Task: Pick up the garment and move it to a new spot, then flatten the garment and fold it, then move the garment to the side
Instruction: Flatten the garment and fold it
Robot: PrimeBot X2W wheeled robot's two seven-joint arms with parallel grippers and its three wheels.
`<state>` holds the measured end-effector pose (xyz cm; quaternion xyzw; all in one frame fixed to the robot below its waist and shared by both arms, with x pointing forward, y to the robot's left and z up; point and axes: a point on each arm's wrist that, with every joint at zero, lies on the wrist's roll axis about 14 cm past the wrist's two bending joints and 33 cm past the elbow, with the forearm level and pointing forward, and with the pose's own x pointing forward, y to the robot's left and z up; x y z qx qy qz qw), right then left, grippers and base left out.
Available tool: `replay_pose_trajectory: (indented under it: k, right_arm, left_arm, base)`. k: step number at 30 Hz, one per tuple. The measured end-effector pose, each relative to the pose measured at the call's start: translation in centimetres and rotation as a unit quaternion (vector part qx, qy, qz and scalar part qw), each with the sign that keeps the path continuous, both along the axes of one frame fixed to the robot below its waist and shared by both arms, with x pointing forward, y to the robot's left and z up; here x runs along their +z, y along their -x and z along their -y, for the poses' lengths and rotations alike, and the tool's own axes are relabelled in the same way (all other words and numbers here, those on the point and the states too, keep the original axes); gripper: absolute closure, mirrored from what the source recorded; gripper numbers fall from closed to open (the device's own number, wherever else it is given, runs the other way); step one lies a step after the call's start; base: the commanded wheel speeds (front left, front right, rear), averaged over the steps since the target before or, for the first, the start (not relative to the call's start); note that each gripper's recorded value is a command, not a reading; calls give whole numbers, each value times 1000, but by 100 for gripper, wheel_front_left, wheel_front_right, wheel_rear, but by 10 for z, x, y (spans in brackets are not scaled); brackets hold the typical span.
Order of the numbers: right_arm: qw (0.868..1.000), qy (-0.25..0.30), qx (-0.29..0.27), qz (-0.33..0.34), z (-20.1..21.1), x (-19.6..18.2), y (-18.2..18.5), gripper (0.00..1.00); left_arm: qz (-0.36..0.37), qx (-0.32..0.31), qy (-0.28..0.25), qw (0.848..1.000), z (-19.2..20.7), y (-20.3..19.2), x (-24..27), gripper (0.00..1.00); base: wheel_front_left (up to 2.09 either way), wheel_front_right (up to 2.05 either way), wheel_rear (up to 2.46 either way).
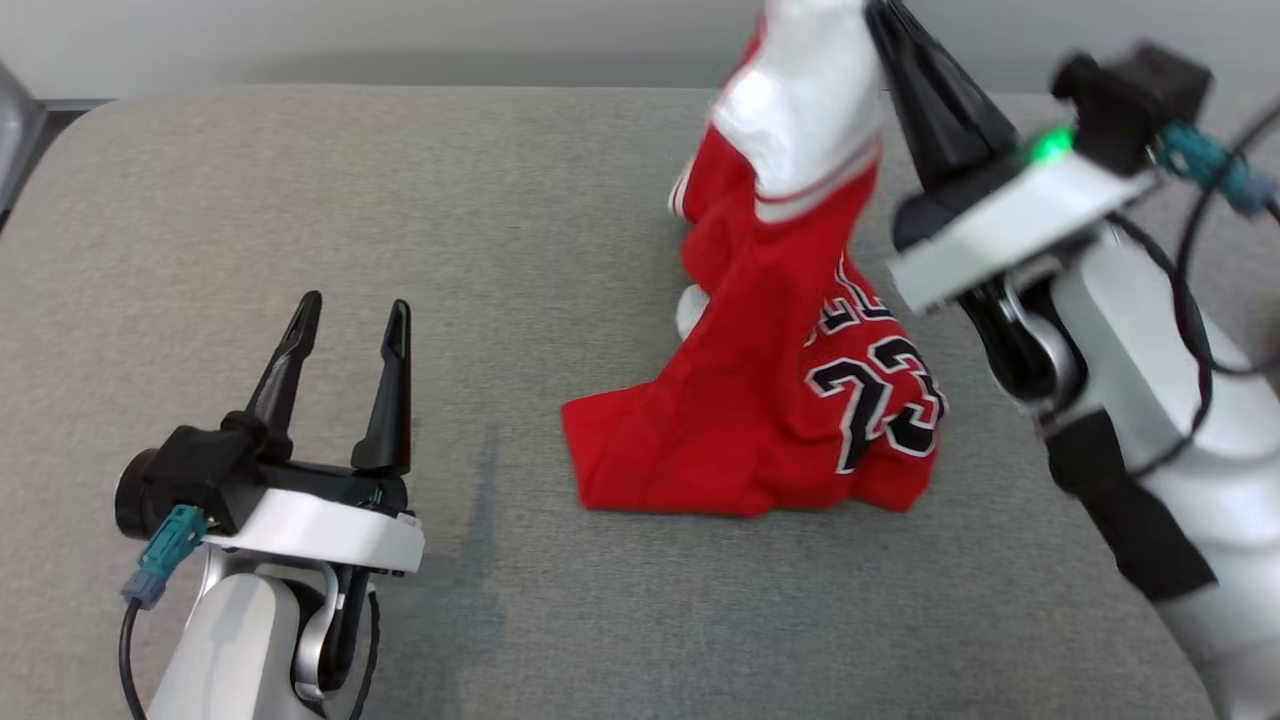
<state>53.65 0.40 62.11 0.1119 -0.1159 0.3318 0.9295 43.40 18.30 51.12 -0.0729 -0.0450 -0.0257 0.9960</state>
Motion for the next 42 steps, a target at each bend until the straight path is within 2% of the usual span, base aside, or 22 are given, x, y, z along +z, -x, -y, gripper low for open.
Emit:
replay_pose_trajectory:
  k: [4, 5, 6, 7, 12, 18, 19, 20, 28, 36, 42]
  right_arm:
    - [996, -19, -74, -55, 59, -49, 14, 100]
    - [996, -19, -74, -55, 59, -49, 14, 100]
    - [990, -28, -108, -86, 85, -74, 25, 100]
    - [990, -28, -108, -86, 85, -74, 25, 100]
    - [969, -44, -180, -161, 133, -130, 57, 100]
    - [943, -66, -232, -230, 158, -177, 86, 100]
    - [938, -70, -241, -238, 162, -182, 90, 80]
    - [932, -74, -250, -252, 165, -191, 97, 0]
    - [923, -68, -283, -253, 185, -195, 119, 0]
    - [934, -30, -315, -168, 216, -149, 127, 0]
    - [944, 13, -313, -108, 217, -114, 128, 0]
  left_arm:
    - [-9, -15, 1, 1000, 11, -5, -6, 0]
    - [-9, -15, 1, 1000, 11, -5, -6, 0]
    - [-14, -22, 0, 1000, 16, -7, -9, 0]
    - [-14, -22, 0, 1000, 16, -7, -9, 0]
    - [-19, -39, -1, 999, 26, -12, -12, 0]
    - [-27, -47, -3, 999, 31, -15, -16, 0]
    - [-28, -48, -4, 998, 31, -15, -16, 0]
    - [-28, -49, -5, 998, 31, -15, -15, 0]
    - [-33, -50, -8, 998, 32, -10, -14, 0]
    - [-37, -39, -8, 999, 28, 2, -14, 0]
    - [-38, -28, -8, 999, 23, 17, -10, 0]
  base:
    - [0, 0, 0]
    - [0, 0, 0]
    - [0, 0, 0]
    - [0, 0, 0]
    - [0, 0, 0]
    - [0, 0, 0]
    - [0, 0, 0]
    - [0, 0, 0]
    - [0, 0, 0]
    - [0, 0, 0]
    - [0, 0, 0]
